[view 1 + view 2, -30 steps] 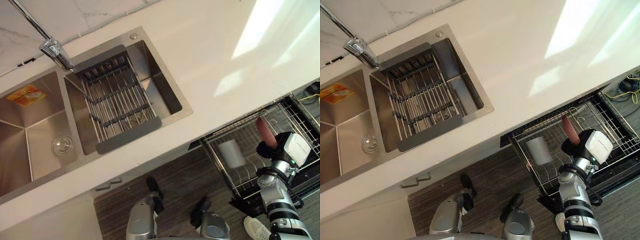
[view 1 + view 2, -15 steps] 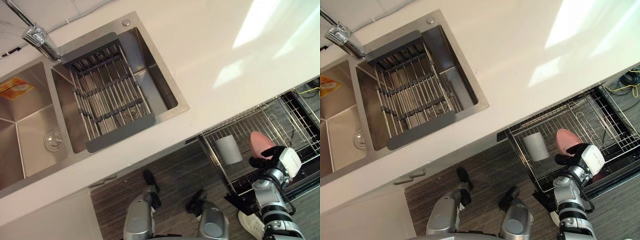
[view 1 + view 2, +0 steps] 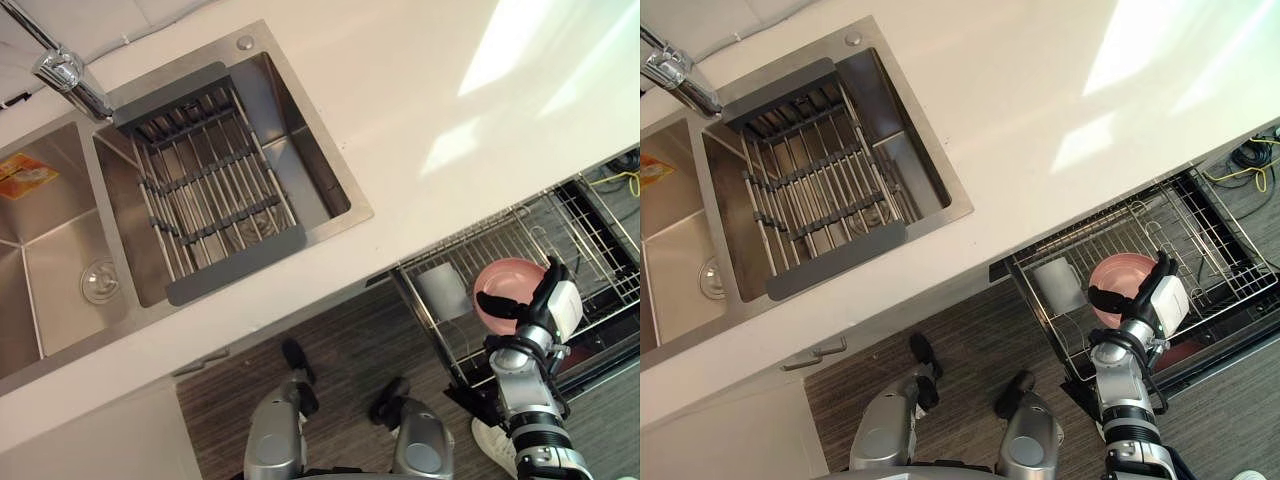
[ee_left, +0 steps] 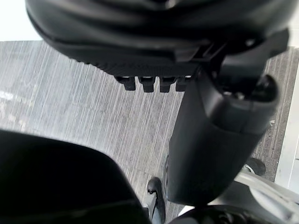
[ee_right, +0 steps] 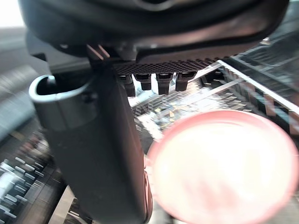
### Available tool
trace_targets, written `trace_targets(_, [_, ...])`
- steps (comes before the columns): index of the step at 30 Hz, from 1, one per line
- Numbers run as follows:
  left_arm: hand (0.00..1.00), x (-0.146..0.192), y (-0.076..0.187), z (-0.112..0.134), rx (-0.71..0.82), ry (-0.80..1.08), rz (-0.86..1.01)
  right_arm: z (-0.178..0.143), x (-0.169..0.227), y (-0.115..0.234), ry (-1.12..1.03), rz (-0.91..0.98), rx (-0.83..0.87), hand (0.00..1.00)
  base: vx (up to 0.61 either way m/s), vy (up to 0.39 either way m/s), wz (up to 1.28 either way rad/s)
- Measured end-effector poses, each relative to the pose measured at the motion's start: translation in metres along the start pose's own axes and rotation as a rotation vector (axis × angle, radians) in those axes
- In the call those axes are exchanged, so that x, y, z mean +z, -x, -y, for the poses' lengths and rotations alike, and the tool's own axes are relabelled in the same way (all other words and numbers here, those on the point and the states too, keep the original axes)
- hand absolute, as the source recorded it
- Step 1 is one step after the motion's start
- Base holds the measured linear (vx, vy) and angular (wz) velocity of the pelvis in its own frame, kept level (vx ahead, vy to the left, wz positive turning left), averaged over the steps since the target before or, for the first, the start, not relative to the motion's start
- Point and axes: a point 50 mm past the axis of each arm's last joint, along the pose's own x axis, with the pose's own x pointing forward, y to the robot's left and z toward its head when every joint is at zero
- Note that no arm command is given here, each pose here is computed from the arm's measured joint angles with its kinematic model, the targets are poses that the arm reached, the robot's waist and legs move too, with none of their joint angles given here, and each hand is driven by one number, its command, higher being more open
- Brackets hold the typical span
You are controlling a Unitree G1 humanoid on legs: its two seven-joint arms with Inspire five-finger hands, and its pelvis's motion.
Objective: Walk over to the sink, pick up the cup, carry it to the dishwasher, place the cup inside the dishwasher, then close the dishwasher door
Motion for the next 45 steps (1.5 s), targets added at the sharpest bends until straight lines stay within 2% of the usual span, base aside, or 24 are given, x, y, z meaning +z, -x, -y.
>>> trace_targets(2, [1.0, 0.0, 0.0, -0.001, 0.02, -0.014, -0.001, 0.011, 0.015, 0.005, -0.16, 0.056, -0.011, 1.0, 0.01, -0.034, -0.03])
trace_targets(4, [1.0, -0.001, 0.0, -0.002, 0.032, -0.018, -0.006, 0.025, 0.021, 0.007, -0.235, 0.091, -0.042, 1.0, 0.0, -0.028, -0.06])
trace_targets(7, [1.0, -0.002, 0.001, -0.007, 0.058, -0.004, -0.018, 0.063, 0.017, 0.004, -0.39, 0.087, -0.205, 1.0, -0.01, -0.007, -0.05])
trace_targets(9, [1.0, -0.003, 0.002, -0.013, 0.083, 0.008, -0.03, 0.092, 0.001, 0.001, -0.475, 0.044, -0.358, 1.0, 0.01, -0.02, -0.09])
trace_targets(11, [1.0, -0.009, 0.003, -0.021, 0.113, 0.045, -0.05, 0.129, -0.028, 0.003, -0.649, -0.023, -0.548, 1.0, 0.03, -0.016, -0.16])
trace_targets(13, [1.0, -0.014, 0.003, -0.024, 0.134, 0.062, -0.071, 0.149, -0.058, 0.012, -0.772, -0.086, -0.645, 1.0, 0.03, -0.01, -0.19])
trace_targets(15, [1.0, -0.023, 0.003, -0.028, 0.151, 0.072, -0.098, 0.155, -0.092, 0.029, -0.904, -0.184, -0.701, 1.0, 0.05, -0.032, -0.14])
trace_targets(17, [1.0, -0.028, 0.003, -0.029, 0.181, 0.084, -0.112, 0.147, -0.127, 0.053, -1.038, -0.315, -0.726, 1.0, 0.03, -0.033, -0.1])
trace_targets(19, [1.0, -0.037, 0.002, -0.03, 0.217, 0.118, -0.125, 0.124, -0.159, 0.089, -1.16, -0.479, -0.737, 1.0, 0.0, -0.007, -0.03])
trace_targets(21, [1.0, -0.044, 0.001, -0.028, 0.233, 0.134, -0.132, 0.095, -0.173, 0.118, -1.264, -0.598, -0.727, 1.0, -0.02, -0.003, 0.08])
trace_targets(23, [1.0, -0.05, 0.0, -0.026, 0.239, 0.149, -0.144, 0.05, -0.17, 0.142, -1.34, -0.716, -0.585, 1.0, -0.03, 0.018, 0.1])
trace_targets(26, [1.0, -0.055, -0.002, -0.018, 0.229, 0.154, -0.145, 0.016, -0.152, 0.138, -1.392, -0.712, -0.294, 1.0, -0.04, 0.037, 0.17])
trace_targets(36, [1.0, -0.063, -0.002, -0.025, 0.203, 0.246, -0.114, 0.007, -0.144, 0.137, -1.41, -0.665, -0.055, 1.0, 0.01, 0.008, 0.24])
trace_targets(45, [1.0, -0.071, -0.003, -0.033, 0.225, 0.259, -0.078, -0.013, -0.139, 0.113, -1.353, -0.731, 0.118, 1.0, -0.08, -0.035, 0.44])
